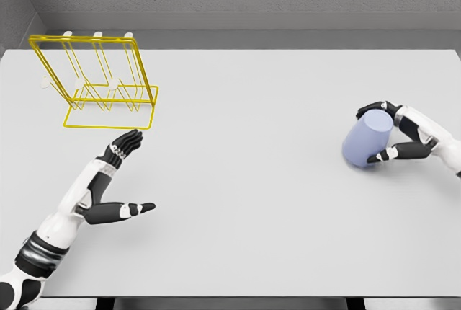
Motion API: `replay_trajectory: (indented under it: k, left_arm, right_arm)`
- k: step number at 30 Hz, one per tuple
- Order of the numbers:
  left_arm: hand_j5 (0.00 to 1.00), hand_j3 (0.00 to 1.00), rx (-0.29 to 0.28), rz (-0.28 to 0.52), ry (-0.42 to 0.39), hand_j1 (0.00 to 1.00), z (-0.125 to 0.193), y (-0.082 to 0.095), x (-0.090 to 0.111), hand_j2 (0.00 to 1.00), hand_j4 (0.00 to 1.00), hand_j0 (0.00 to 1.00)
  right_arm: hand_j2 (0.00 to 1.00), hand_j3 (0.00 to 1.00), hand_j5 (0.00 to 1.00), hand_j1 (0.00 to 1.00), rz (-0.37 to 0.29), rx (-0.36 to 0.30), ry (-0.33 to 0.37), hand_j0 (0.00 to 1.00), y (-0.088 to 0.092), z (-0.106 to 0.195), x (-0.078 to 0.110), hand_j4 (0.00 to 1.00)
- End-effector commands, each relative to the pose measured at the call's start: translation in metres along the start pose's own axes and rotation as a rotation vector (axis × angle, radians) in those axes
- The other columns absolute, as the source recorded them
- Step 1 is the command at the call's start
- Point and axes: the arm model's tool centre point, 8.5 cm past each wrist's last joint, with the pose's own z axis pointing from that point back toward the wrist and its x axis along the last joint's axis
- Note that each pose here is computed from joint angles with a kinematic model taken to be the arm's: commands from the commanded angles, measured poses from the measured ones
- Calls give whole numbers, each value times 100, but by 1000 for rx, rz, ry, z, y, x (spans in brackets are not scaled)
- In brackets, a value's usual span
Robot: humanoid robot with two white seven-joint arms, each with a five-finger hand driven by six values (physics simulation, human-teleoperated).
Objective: Place the cup on the cup holder with both arms
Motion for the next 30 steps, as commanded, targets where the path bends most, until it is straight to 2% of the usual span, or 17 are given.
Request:
replay_trajectory:
  k: [1,4,15,20,25,30]
  left_arm:
    - [100,100,2,-2,-2,100,0,1,1,100,100,100]
    - [100,100,2,-2,-2,100,0,1,1,100,100,100]
    - [100,100,2,-1,0,100,0,1,0,100,100,100]
    - [100,100,2,-1,0,100,0,1,0,100,100,100]
    - [100,100,2,-1,0,100,0,1,0,100,100,100]
    - [100,100,2,-1,0,100,0,1,0,100,100,100]
  right_arm:
    - [65,65,65,65,-5,-2,-3,65,0,0,1,65]
    - [65,65,65,65,10,-3,-25,65,-6,-7,9,65]
    - [64,64,64,64,16,34,-63,64,1,-25,18,64]
    - [64,64,64,64,41,61,-90,64,-3,-42,31,64]
    - [63,63,63,63,25,87,-125,63,9,-62,34,63]
    - [63,63,63,63,32,89,-131,63,7,-64,38,63]
